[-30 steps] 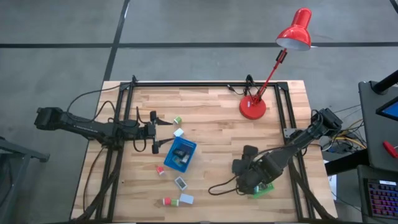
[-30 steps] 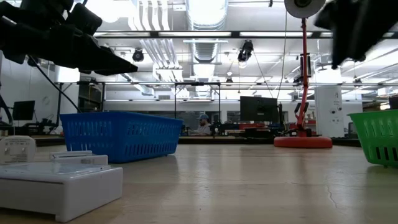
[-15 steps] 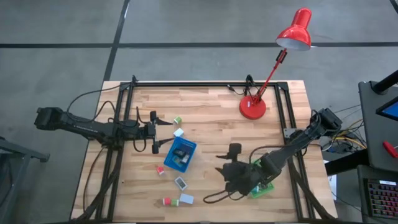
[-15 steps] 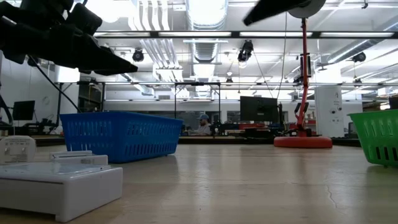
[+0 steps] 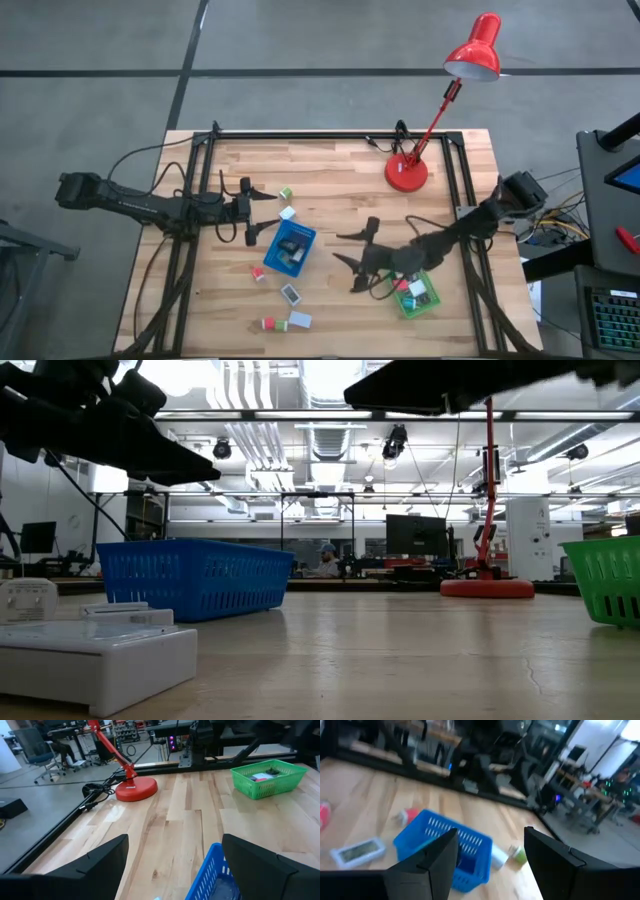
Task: Pick & Place Office items
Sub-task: Put the top green charger adapter into the green bin
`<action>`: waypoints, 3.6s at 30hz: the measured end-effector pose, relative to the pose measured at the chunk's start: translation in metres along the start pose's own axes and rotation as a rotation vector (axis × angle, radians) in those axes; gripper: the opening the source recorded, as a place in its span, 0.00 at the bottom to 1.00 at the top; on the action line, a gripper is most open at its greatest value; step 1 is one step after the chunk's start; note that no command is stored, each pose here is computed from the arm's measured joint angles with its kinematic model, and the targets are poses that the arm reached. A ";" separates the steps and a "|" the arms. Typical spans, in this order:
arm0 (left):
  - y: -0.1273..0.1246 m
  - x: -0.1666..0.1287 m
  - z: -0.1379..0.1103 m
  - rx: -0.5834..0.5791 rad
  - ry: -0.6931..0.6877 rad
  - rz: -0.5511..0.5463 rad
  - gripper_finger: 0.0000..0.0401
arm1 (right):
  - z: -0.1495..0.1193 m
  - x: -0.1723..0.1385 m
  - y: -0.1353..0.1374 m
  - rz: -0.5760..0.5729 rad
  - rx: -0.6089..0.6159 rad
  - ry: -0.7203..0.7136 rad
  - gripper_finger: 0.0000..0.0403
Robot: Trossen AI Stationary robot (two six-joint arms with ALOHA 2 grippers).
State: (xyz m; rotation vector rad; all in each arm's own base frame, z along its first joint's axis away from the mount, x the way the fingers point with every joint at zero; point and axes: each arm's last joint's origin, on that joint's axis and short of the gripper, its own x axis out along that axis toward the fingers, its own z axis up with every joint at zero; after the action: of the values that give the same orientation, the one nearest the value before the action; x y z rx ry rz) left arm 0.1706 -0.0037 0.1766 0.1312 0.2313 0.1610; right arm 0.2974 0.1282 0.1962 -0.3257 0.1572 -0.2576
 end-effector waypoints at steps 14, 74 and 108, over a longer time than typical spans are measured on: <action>0.004 0.001 0.001 0.012 -0.011 0.024 0.81 | -0.046 0.024 -0.072 0.153 0.060 -0.148 0.55; 0.097 0.126 0.012 -0.336 1.067 0.185 0.81 | -0.055 0.018 -0.106 0.151 0.079 -0.045 0.55; 0.095 0.140 -0.013 -0.341 1.141 0.184 0.81 | -0.055 0.018 -0.106 0.150 0.080 -0.047 0.55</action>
State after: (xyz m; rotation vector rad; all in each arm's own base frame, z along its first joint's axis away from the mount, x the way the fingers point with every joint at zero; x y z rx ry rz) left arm 0.2880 0.1145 0.1475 -0.2998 1.3227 0.4468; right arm 0.2798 0.0101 0.1780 -0.2394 0.1245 -0.1073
